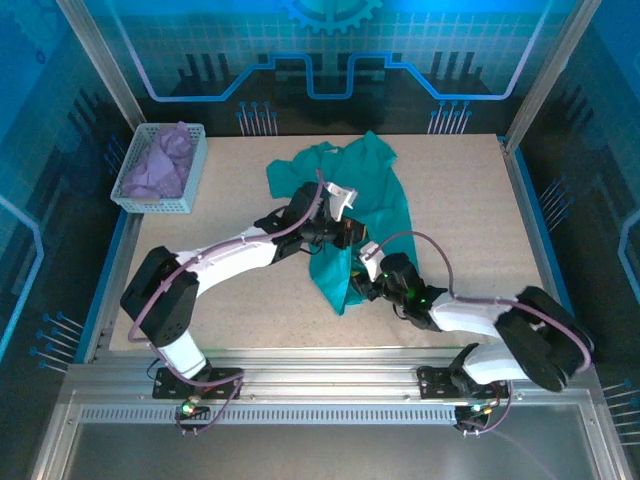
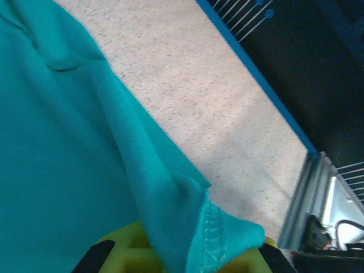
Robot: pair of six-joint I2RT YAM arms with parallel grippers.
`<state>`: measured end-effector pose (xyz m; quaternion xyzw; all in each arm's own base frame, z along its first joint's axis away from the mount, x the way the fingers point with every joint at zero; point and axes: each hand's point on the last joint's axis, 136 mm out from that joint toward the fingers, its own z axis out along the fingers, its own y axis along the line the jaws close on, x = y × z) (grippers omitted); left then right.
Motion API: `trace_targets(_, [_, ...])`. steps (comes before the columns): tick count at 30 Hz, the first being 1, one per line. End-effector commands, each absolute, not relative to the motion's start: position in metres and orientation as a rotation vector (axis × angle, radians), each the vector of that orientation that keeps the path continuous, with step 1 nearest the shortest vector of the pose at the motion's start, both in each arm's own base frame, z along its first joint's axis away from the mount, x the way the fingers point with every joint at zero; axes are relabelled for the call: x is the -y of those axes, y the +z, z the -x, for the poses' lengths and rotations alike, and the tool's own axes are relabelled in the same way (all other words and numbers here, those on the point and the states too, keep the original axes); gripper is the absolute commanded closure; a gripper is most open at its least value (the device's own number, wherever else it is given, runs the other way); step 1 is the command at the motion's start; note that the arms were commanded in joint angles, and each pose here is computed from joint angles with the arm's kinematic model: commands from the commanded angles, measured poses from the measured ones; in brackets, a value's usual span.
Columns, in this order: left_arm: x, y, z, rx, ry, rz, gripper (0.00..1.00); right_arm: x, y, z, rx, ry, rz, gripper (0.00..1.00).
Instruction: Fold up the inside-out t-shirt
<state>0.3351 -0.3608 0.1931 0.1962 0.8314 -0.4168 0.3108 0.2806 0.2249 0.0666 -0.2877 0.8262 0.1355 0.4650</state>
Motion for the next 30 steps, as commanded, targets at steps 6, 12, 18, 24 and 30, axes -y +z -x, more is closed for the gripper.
trace_targets(6, [0.36, 0.258, -0.311, -2.108, -1.244, -0.558, 1.0, -0.233, 0.082, -0.328, -1.853, 0.182, 0.677, 0.59])
trace_targets(12, [0.364, 0.272, -0.307, -2.095, -1.303, -0.564, 1.0, -0.237, 0.072, -0.34, -1.872, 0.092, 0.712, 0.6])
trace_targets(18, [0.364, 0.3, -0.289, -2.023, -1.401, -0.612, 1.0, -0.218, 0.07, -0.359, -1.943, 0.028, 0.634, 0.59])
trace_targets(24, [0.373, 0.351, -0.266, -1.899, -1.56, -0.687, 1.0, -0.212, 0.063, -0.374, -2.006, -0.024, 0.628, 0.54])
trace_targets(30, [0.373, 0.378, -0.251, -1.841, -1.578, -0.744, 1.0, -0.207, 0.06, -0.387, -2.076, -0.043, 0.591, 0.5])
